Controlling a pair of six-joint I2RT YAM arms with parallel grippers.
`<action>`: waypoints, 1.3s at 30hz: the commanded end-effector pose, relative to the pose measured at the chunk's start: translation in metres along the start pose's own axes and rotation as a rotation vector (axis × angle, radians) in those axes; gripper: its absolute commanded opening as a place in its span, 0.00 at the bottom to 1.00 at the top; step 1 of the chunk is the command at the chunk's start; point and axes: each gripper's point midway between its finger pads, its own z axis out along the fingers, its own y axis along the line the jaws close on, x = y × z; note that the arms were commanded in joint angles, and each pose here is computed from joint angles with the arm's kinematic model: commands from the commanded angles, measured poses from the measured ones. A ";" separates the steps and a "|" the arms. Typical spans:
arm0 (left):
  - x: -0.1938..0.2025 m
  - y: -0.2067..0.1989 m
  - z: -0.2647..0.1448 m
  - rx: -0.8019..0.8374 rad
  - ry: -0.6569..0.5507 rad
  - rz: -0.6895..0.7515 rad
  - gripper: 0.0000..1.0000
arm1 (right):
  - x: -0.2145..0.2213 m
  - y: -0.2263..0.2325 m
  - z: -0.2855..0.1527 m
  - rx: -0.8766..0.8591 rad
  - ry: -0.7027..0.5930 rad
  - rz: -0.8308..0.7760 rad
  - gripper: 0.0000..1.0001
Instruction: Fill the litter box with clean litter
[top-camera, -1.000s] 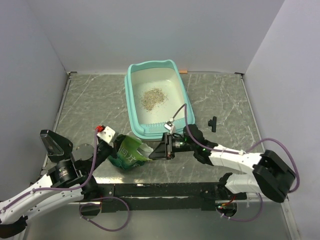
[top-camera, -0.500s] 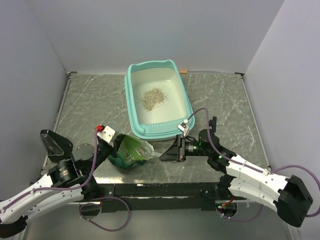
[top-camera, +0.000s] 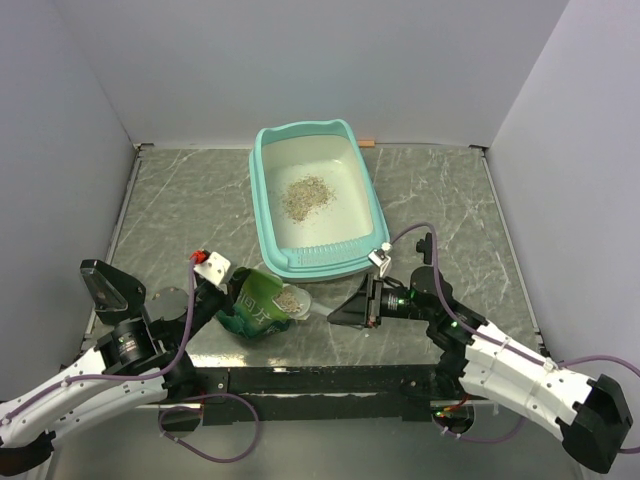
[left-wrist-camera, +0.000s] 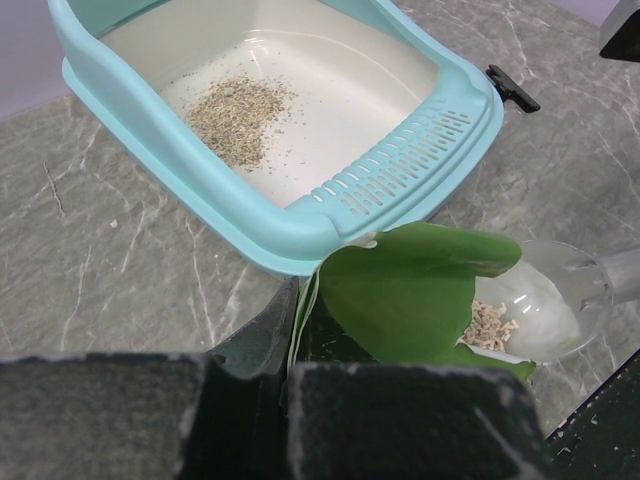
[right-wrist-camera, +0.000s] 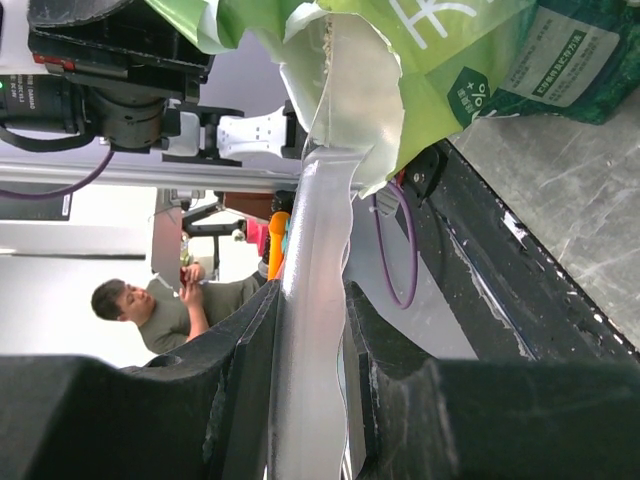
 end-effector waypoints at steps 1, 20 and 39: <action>-0.021 0.000 0.002 -0.007 -0.077 -0.041 0.01 | 0.003 0.009 -0.009 -0.020 -0.004 -0.004 0.00; -0.024 0.011 -0.001 -0.064 -0.090 -0.051 0.01 | 0.016 0.002 -0.034 -0.004 -0.058 0.036 0.00; -0.027 0.011 -0.003 -0.062 -0.105 -0.054 0.01 | 0.010 0.004 -0.057 0.009 -0.195 0.110 0.00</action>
